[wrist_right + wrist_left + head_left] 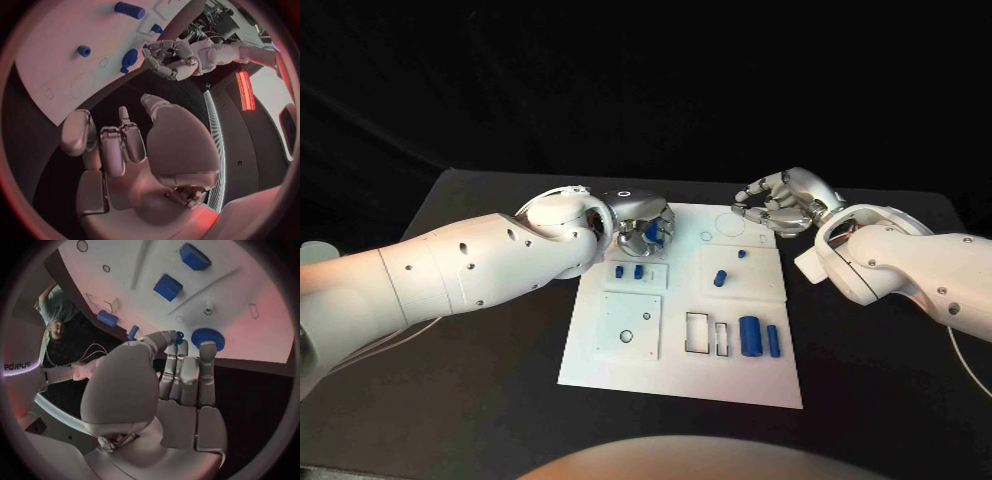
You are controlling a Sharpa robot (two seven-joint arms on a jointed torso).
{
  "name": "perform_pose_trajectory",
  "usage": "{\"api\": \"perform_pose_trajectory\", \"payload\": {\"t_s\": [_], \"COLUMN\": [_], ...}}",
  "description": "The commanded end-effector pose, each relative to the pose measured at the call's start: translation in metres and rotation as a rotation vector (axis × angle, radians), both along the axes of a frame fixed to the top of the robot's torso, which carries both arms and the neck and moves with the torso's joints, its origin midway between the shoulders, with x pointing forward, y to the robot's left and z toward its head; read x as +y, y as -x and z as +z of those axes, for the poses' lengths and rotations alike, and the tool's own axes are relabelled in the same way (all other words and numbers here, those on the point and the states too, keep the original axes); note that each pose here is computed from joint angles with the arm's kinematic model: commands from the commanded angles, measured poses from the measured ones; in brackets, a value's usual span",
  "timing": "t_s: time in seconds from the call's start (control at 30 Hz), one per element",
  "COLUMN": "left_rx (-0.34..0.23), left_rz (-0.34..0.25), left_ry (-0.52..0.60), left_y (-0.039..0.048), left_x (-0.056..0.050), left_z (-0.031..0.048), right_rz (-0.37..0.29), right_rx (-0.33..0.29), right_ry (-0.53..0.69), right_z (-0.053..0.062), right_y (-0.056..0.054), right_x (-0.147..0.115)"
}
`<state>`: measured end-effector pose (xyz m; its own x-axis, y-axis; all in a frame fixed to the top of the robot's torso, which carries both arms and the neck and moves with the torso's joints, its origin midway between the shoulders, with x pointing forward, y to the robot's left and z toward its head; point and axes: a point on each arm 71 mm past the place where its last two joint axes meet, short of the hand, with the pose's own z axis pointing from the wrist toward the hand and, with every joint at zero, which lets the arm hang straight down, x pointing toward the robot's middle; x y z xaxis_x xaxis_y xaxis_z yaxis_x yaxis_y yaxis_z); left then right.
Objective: Assemble the parts on the task board
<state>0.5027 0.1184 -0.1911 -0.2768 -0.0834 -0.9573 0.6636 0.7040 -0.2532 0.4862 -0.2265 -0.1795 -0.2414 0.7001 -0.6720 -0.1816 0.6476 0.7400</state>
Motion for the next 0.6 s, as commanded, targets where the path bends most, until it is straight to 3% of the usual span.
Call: {"api": "perform_pose_trajectory", "payload": {"t_s": [0.03,0.23,0.6], "left_rx": [-0.002,-0.003,0.023], "left_rz": [-0.004,0.014,0.063], "left_ry": [0.036,0.040,0.011], "left_y": [0.0038,0.0082,0.0058], "left_x": [0.002,0.017,0.034], "left_z": [0.0052,0.0098,0.0066], "right_rz": [0.007,0.005,0.005], "right_rx": [-0.006,-0.006,-0.003], "right_ry": [0.000,0.000,0.000], "right_z": [0.000,0.000,-0.001], "right_y": [0.000,0.000,0.001], "right_x": [0.000,-0.001,-0.001]}}
